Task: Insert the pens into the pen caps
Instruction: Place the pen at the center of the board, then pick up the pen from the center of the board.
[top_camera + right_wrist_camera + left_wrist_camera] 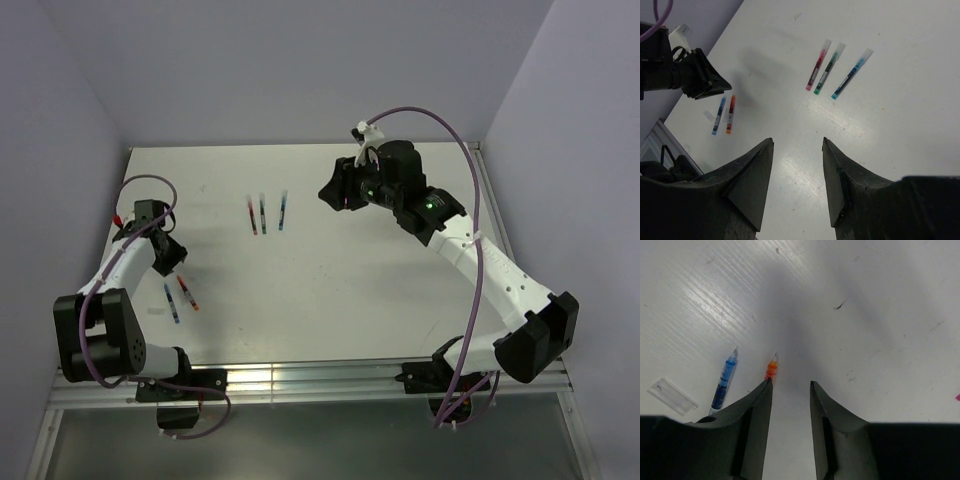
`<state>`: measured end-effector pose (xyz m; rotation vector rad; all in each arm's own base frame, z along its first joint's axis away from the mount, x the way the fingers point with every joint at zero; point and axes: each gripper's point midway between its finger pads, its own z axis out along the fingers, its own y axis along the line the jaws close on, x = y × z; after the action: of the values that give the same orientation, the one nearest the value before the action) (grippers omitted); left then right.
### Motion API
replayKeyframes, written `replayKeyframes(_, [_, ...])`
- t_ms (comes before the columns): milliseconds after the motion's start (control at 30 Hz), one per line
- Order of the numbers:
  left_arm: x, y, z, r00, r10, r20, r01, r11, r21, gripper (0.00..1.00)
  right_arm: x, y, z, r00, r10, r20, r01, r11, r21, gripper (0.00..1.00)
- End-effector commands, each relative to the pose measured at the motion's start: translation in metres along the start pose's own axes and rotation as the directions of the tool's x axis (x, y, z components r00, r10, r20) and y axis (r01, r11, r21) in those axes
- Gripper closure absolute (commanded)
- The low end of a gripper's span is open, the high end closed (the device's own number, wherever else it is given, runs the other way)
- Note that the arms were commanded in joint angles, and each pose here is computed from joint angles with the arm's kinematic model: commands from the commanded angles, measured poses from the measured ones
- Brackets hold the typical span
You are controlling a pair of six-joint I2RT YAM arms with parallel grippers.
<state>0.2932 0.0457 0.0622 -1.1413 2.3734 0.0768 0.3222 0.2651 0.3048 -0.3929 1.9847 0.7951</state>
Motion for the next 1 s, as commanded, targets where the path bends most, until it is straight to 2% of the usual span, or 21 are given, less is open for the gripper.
replayKeyframes(0, [0.006, -0.004, 0.006, 0.999, 0.027, -0.032, -0.026, 0.999, 0.03, 0.59, -0.016, 0.008, 0.0, 0.999, -0.032, 0.038, 0.033, 0.999, -0.007, 0.48])
replayKeyframes(400, [0.017, 0.008, 0.018, 0.997, 0.035, -0.07, -0.036, 0.999, -0.016, 0.58, -0.013, 0.005, 0.003, 0.999, -0.039, 0.029, 0.039, 0.999, 0.004, 0.48])
replayKeyframes(967, [0.022, 0.012, 0.03, 0.995, 0.035, -0.096, -0.039, 0.998, -0.042, 0.62, -0.01, 0.006, 0.005, 0.999, -0.05, 0.021, 0.049, 0.999, 0.014, 0.49])
